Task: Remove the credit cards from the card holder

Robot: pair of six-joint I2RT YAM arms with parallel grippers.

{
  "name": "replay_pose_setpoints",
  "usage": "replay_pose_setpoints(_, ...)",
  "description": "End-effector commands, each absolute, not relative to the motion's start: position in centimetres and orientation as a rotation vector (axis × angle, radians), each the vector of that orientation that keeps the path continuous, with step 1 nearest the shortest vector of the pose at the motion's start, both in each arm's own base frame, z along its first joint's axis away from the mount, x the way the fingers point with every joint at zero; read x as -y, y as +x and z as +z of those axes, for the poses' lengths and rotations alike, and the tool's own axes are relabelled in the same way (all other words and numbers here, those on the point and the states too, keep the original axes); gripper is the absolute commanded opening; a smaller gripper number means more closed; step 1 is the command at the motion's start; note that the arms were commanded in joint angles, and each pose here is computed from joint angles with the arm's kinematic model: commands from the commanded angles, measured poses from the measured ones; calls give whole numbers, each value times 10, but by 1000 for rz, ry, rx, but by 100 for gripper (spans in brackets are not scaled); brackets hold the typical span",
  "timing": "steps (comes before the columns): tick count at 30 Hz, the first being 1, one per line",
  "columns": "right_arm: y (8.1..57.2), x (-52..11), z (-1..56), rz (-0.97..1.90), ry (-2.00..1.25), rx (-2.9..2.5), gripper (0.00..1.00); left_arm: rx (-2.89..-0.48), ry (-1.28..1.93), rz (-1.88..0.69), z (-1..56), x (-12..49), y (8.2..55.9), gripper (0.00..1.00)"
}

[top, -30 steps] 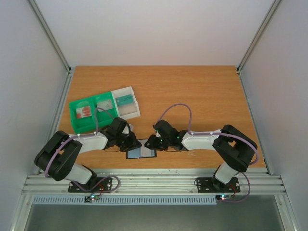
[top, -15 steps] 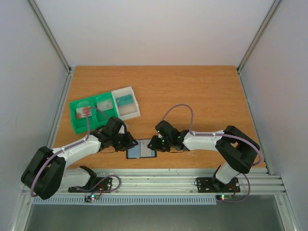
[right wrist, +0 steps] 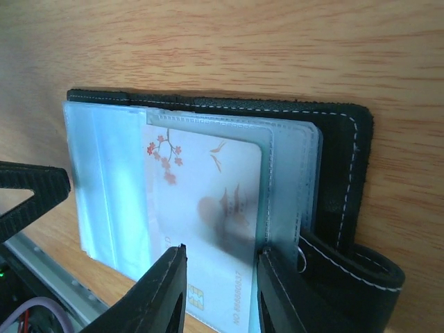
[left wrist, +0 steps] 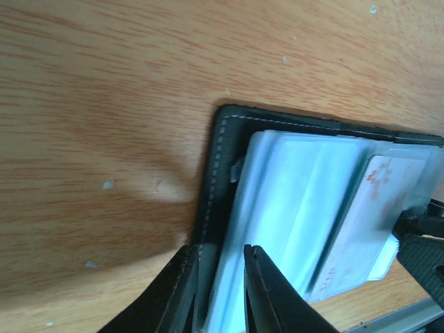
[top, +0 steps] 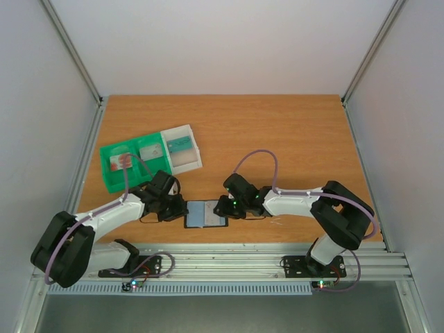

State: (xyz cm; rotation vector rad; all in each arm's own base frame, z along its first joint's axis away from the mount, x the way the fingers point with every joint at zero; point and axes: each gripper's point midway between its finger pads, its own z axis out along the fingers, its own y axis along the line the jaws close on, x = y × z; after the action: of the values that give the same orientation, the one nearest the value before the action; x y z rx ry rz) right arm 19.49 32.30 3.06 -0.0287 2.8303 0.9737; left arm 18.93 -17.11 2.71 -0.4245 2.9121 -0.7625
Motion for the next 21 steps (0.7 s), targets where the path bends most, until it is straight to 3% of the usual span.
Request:
replay_pose_setpoints(1, 197, -309, 33, 872, -22, -2833, 30, -2923, -409, -740, 20, 167, 187, 20)
replay_pose_setpoints(21, 197, -311, 41, 860, -46, -2835, 32, -2936, -411, -867, 12, 180, 181, 14)
